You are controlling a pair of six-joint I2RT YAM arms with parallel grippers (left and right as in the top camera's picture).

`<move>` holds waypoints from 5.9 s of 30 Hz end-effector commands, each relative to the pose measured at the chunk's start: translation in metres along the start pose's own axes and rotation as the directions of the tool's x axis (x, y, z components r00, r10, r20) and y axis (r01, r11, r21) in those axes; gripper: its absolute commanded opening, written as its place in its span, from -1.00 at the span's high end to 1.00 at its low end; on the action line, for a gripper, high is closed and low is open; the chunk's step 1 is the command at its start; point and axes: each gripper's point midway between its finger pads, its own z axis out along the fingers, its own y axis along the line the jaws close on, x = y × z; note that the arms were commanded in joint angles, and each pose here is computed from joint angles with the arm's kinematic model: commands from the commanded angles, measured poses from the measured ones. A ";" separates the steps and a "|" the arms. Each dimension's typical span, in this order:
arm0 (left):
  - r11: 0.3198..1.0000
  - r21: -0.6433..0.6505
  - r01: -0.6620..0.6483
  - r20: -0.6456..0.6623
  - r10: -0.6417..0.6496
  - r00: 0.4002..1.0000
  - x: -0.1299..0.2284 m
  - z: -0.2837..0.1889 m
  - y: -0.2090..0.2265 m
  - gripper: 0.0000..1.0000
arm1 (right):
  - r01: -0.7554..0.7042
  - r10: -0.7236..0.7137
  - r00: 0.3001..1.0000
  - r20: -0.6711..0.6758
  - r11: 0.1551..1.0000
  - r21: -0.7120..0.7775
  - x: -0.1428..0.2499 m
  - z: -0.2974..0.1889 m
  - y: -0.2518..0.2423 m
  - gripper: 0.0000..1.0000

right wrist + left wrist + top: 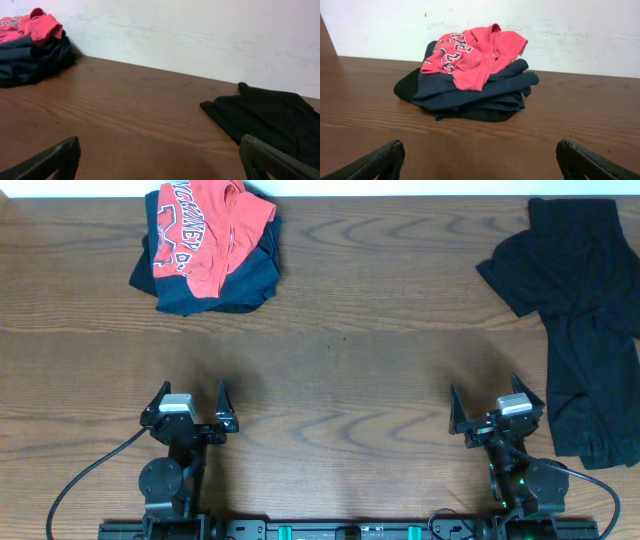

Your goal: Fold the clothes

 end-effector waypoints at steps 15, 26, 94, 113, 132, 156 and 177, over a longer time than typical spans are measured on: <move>1.000 0.009 0.004 -0.048 -0.004 0.999 0.014 0.000 -0.001 -0.96 | 0.010 -0.010 1.000 -0.001 1.000 0.005 0.001 0.000 -0.001 -0.98; 1.000 0.009 0.004 -0.047 -0.004 0.999 0.014 0.000 -0.001 -0.96 | 0.011 -0.011 1.000 0.004 1.000 0.004 -0.001 0.000 -0.001 -0.98; 0.871 0.433 0.234 -0.151 -0.185 0.971 -0.170 0.134 -0.116 -0.96 | -0.025 -0.005 0.987 -0.158 0.982 -0.188 -0.196 0.122 -0.013 -0.98; 0.843 0.475 0.254 -0.623 0.119 0.773 -0.070 0.180 -0.183 -0.96 | -0.166 0.111 0.739 -0.665 0.986 -0.020 -0.088 0.221 -0.134 -0.98; 0.955 0.196 0.223 -0.813 0.031 0.582 0.007 0.183 -0.143 -0.89 | -0.248 0.244 0.373 -0.895 0.956 0.157 0.093 0.220 -0.154 -0.58; 0.965 0.169 0.200 -0.840 0.035 0.541 0.026 0.182 -0.138 -0.86 | 0.005 0.575 0.201 -0.793 0.809 0.588 0.178 0.175 -0.160 -0.20; 0.981 0.130 0.144 -0.825 0.026 0.564 0.021 0.187 -0.125 -0.72 | -0.111 0.561 0.314 -0.766 0.823 0.557 0.165 0.210 -0.157 0.98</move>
